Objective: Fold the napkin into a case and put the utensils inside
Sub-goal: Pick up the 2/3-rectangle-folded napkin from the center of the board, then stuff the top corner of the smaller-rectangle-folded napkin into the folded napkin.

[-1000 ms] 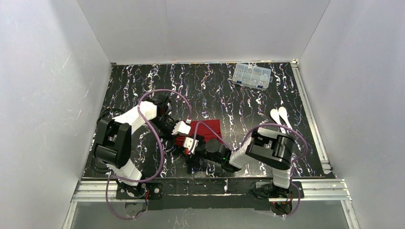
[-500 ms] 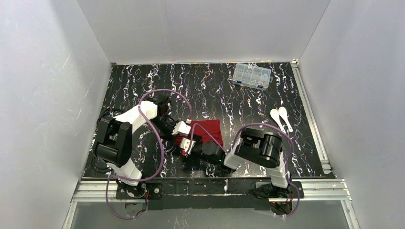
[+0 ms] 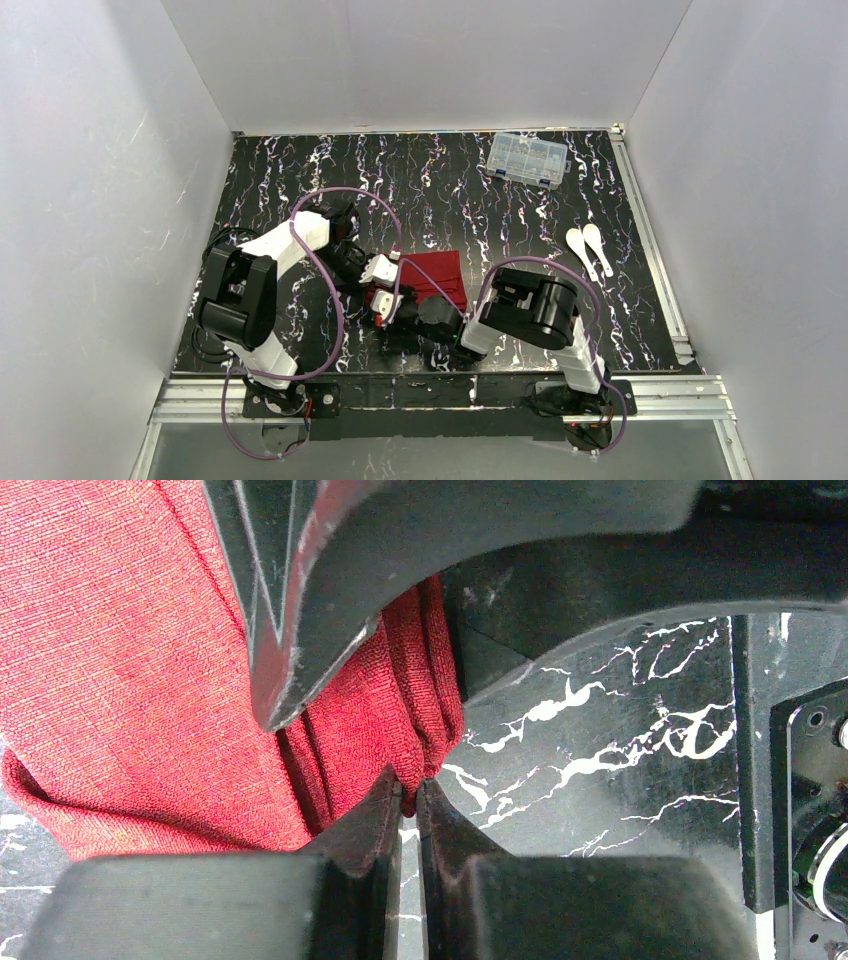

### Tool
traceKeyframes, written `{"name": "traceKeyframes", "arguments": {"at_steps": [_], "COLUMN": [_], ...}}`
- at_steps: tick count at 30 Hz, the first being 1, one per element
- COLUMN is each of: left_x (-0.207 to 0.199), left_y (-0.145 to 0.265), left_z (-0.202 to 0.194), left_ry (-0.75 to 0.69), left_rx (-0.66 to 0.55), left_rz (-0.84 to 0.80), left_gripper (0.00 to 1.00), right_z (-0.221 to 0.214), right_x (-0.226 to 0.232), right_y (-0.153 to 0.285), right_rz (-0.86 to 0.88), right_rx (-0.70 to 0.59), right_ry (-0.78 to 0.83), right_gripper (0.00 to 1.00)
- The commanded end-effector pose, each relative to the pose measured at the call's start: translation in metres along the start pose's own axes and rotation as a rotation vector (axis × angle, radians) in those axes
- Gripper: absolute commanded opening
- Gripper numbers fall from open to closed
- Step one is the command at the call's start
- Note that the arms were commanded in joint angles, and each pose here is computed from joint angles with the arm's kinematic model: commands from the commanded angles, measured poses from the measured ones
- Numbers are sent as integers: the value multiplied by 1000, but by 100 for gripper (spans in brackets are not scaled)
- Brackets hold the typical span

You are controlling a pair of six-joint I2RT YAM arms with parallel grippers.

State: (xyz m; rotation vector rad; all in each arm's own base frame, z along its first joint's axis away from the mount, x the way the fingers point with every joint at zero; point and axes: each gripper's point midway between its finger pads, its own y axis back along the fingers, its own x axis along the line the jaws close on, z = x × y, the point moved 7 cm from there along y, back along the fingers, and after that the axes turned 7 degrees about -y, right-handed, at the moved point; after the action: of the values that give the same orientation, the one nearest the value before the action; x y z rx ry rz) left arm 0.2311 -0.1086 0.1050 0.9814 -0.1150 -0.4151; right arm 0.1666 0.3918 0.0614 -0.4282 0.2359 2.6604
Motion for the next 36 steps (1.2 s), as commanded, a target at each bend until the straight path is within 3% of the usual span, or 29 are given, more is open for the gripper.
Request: {"name": "traceKeyframes", "arguments": {"at_steps": [1, 11, 14, 17, 20, 25, 31, 36], "left_x": [-1, -1, 0, 0, 0, 0, 5, 9], "left_y": [5, 7, 7, 7, 6, 6, 13, 40], "left_z": [7, 7, 8, 9, 8, 7, 11, 12], "left_ry": [0, 6, 10, 8, 2, 1, 27, 87], "left_rx": [-39, -33, -36, -42, -44, -40, -53, -96], "left_rz": [-6, -7, 0, 7, 12, 15, 77, 129], "left_gripper": [0, 2, 6, 8, 9, 14, 41, 42], "right_z": [11, 25, 28, 28, 28, 27, 27, 25], "right_x": [-2, -7, -7, -6, -4, -3, 0, 0], "right_y": [-8, -11, -9, -8, -8, -8, -8, -2], "right_rz": [-21, -38, -33, -44, -48, -71, -72, -86], "right_rx": [-79, -111, -116, -123, -127, -130, -131, -123], "right_ry": [1, 2, -14, -20, -31, -49, -101, -141], "right_gripper": [62, 32, 35, 50, 50, 37, 18, 17]}}
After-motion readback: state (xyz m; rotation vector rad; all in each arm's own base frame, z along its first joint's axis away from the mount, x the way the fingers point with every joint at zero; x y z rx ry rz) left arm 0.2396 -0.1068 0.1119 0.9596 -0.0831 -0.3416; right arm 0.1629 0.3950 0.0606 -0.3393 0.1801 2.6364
